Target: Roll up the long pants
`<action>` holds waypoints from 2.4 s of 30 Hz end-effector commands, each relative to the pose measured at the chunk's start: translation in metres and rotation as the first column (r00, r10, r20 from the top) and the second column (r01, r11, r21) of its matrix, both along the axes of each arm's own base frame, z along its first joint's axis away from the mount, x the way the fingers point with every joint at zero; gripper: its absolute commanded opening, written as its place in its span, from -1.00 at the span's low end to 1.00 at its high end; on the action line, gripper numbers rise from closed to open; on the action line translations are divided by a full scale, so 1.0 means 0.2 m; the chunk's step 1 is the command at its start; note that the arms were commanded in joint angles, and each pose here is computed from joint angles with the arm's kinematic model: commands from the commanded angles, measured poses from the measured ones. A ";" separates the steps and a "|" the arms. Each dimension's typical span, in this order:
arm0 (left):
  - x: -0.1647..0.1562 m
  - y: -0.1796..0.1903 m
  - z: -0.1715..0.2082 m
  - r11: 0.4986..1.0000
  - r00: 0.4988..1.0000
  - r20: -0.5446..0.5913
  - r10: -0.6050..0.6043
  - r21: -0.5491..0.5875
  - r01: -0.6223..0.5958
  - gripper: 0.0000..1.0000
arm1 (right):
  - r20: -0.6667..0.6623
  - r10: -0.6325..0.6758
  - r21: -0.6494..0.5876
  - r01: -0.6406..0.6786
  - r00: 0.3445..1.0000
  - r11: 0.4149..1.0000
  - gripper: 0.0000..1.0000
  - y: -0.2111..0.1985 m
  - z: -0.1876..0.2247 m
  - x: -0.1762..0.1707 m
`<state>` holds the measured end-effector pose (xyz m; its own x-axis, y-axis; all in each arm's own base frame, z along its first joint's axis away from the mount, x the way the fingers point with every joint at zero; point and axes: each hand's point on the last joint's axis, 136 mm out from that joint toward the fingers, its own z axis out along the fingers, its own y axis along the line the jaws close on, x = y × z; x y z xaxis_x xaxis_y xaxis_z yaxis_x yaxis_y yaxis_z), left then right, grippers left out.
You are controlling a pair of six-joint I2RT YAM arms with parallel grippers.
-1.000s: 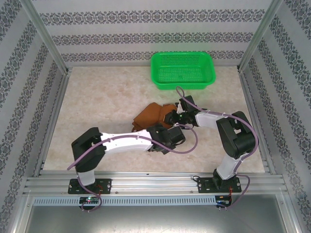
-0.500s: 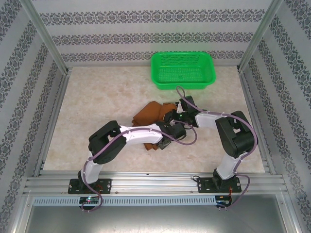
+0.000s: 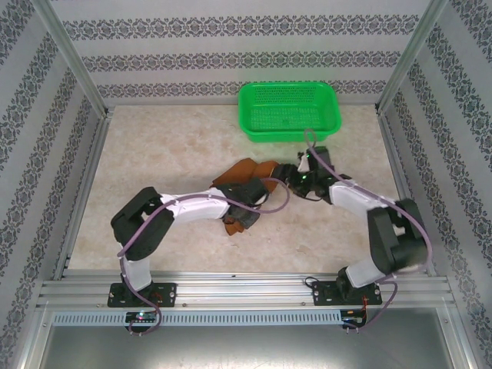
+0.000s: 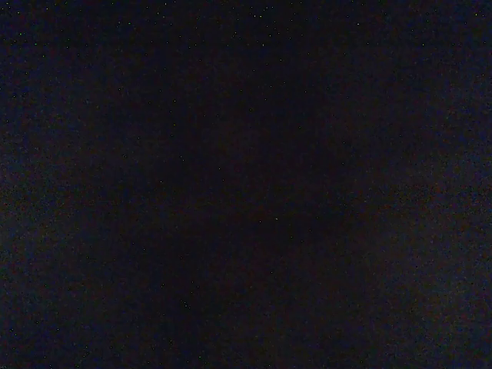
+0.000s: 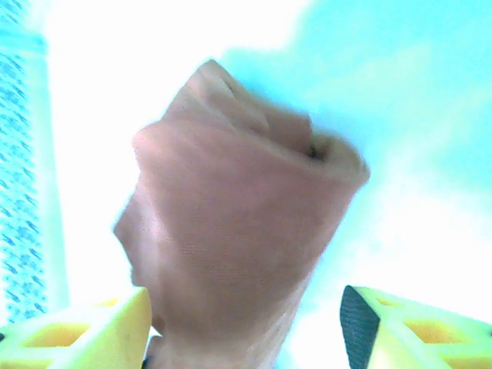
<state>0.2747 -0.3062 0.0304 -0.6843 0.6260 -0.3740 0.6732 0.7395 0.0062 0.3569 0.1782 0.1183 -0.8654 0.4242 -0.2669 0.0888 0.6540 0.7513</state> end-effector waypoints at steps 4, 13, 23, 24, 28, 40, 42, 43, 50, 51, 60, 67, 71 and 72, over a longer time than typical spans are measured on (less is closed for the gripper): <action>-0.42 -0.24 -0.04 0.916 0.859 -0.457 -0.230 -0.400 0.032 -1.00 | 0.104 0.024 -0.058 -0.018 0.994 0.998 0.36 -0.06 0.29 0.06; -0.28 -0.39 0.24 0.690 0.709 -0.607 -0.360 -0.685 -0.235 -1.00 | 0.056 0.021 -0.112 -0.014 0.998 0.994 0.37 -0.14 0.25 -0.06; 0.10 -0.18 0.06 0.547 0.563 -0.817 -0.128 -0.531 -0.647 -1.00 | -0.020 -0.006 -0.213 0.002 1.000 0.977 0.92 -0.24 0.17 -0.20; 0.10 -0.17 0.02 0.539 0.547 -0.829 -0.116 -0.515 -0.666 -1.00 | -0.050 -0.008 -0.216 -0.003 0.999 0.976 0.92 -0.24 0.13 -0.21; 0.12 -0.17 -0.07 0.503 0.514 -0.853 -0.089 -0.484 -0.716 -1.00 | -0.135 -0.006 -0.190 -0.020 0.991 0.982 0.92 -0.21 -0.02 -0.22; 0.17 -0.17 -0.20 0.380 0.445 -0.889 -0.106 -0.450 -0.808 -1.00 | -0.144 0.053 -0.122 -0.071 0.988 0.990 0.95 0.02 -0.13 -0.05; 0.16 -0.17 -0.19 0.382 0.453 -0.885 -0.106 -0.457 -0.803 -1.00 | -0.123 0.071 -0.116 -0.086 0.990 0.990 0.96 0.06 -0.11 -0.03; 0.16 -0.17 -0.19 0.382 0.452 -0.886 -0.107 -0.456 -0.804 -1.00 | -0.120 0.077 -0.120 -0.091 0.990 0.989 0.95 0.08 -0.11 -0.03; 0.16 -0.18 -0.17 0.394 0.461 -0.878 -0.129 -0.472 -0.789 -1.00 | -0.161 0.139 -0.106 -0.157 0.977 0.982 0.96 0.22 -0.22 0.03; 0.16 -0.18 -0.17 0.397 0.463 -0.876 -0.136 -0.477 -0.784 -1.00 | -0.195 0.150 -0.102 -0.172 0.969 0.980 0.95 0.23 -0.26 0.03; 0.17 -0.20 -0.09 0.403 0.490 -0.851 -0.188 -0.522 -0.752 -1.00 | -0.431 0.150 -0.234 -0.271 0.890 0.934 0.95 0.23 -0.60 -0.09; 0.17 -0.21 -0.05 0.380 0.499 -0.836 -0.228 -0.548 -0.745 -1.00 | -0.501 0.212 -0.237 -0.369 0.839 0.899 0.95 0.36 -0.73 -0.16; 0.17 -0.23 -0.02 0.365 0.512 -0.820 -0.257 -0.573 -0.734 -1.00 | -0.532 0.243 -0.203 -0.401 0.811 0.894 0.89 0.43 -0.80 -0.21; 0.18 -0.23 -0.02 0.368 0.512 -0.819 -0.259 -0.573 -0.732 -1.00 | -0.541 0.249 -0.193 -0.406 0.803 0.893 0.86 0.45 -0.82 -0.23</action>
